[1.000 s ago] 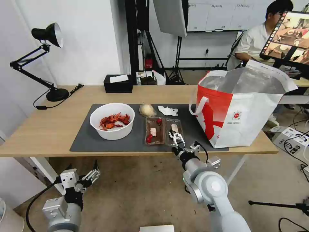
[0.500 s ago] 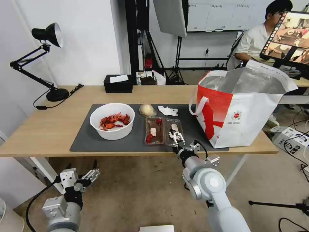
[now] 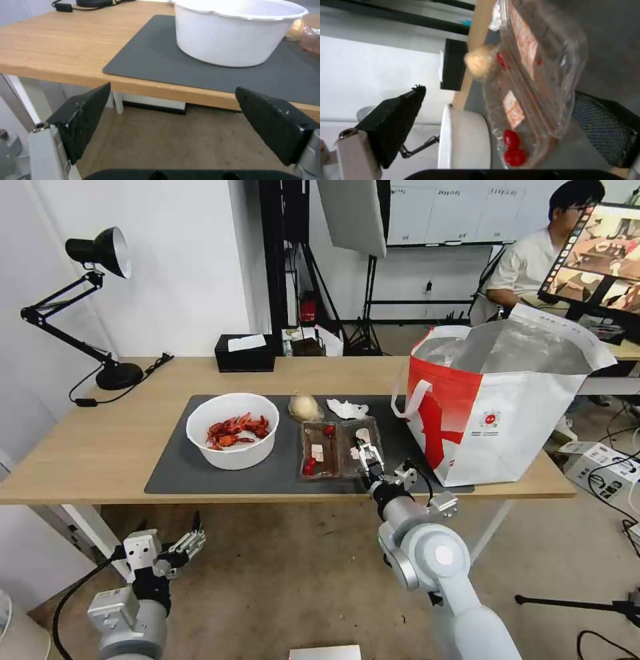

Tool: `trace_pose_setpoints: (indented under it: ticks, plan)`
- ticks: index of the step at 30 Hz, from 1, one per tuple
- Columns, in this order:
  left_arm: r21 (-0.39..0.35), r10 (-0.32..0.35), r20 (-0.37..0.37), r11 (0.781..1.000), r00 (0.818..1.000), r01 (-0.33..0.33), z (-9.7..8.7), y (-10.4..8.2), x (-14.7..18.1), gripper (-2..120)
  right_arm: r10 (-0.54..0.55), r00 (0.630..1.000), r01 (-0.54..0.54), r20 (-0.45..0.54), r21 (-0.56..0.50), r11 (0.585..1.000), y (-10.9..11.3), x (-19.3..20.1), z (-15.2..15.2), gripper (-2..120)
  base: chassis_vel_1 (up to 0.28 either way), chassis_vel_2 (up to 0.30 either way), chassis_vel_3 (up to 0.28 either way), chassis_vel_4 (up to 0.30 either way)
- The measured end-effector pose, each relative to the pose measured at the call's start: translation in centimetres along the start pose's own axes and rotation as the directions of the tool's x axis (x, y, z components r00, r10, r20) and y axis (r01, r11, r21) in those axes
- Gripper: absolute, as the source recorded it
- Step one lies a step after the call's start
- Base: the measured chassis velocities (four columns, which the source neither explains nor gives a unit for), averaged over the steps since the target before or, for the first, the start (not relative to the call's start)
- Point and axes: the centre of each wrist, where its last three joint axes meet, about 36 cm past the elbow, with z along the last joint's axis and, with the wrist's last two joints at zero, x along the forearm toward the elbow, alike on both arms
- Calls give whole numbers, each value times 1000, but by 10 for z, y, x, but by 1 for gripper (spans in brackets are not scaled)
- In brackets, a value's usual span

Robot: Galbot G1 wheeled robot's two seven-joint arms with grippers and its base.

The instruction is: Pick up the trash from the table and place it into the takeout bag.

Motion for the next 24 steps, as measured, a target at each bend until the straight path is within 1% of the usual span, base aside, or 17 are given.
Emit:
trace_pose_setpoints:
  ticks: [3, 8, 12, 14, 15, 18, 19, 22, 24]
  plan:
    - [2, 0, 6, 1000, 1000, 0, -2, 0, 1, 100, -43, 999, 43, 11, 36, 998, 5, -2, -3, 100, 0, 0, 0, 0]
    - [2, -1, 11, 1000, 1000, 1, -4, 1, 2, 100, -88, 996, 87, -2, 58, 994, 11, -5, -5, 100, 0, 0, 0, 0]
    - [2, -3, 13, 1000, 1000, 3, -6, 2, 3, 100, -126, 991, 129, -31, 76, 989, 18, -8, -2, 100, 0, 0, 0, 0]
    - [2, -6, 11, 1000, 1000, 6, -6, 3, 4, 100, -142, 988, 147, -62, 87, 985, 23, -16, 3, 100, 0, 0, 0, 0]
    - [2, -6, 11, 1000, 1000, 6, -6, 3, 4, 100, -142, 988, 147, -62, 87, 985, 23, -16, 3, 100, 0, 0, 0, 0]
    - [-1, -12, 13, 1000, 1000, 12, -6, 4, 5, 100, -135, 985, 146, -111, 99, 984, 29, -32, 13, 100, 0, 0, 0, 0]
    - [-1, -12, 13, 1000, 1000, 12, -6, 4, 5, 100, -135, 985, 146, -111, 99, 984, 29, -32, 13, 100, 0, 0, 0, 0]
    - [-6, -19, 12, 1000, 1000, 19, -7, 6, 6, 100, -85, 983, 105, -165, 114, 988, 33, -53, 26, 100, 0, 0, 0, 0]
    - [-8, -22, 11, 1000, 1000, 22, -7, 7, 6, 100, -69, 981, 91, -180, 120, 989, 34, -59, 29, 100, 0, 0, 0, 0]
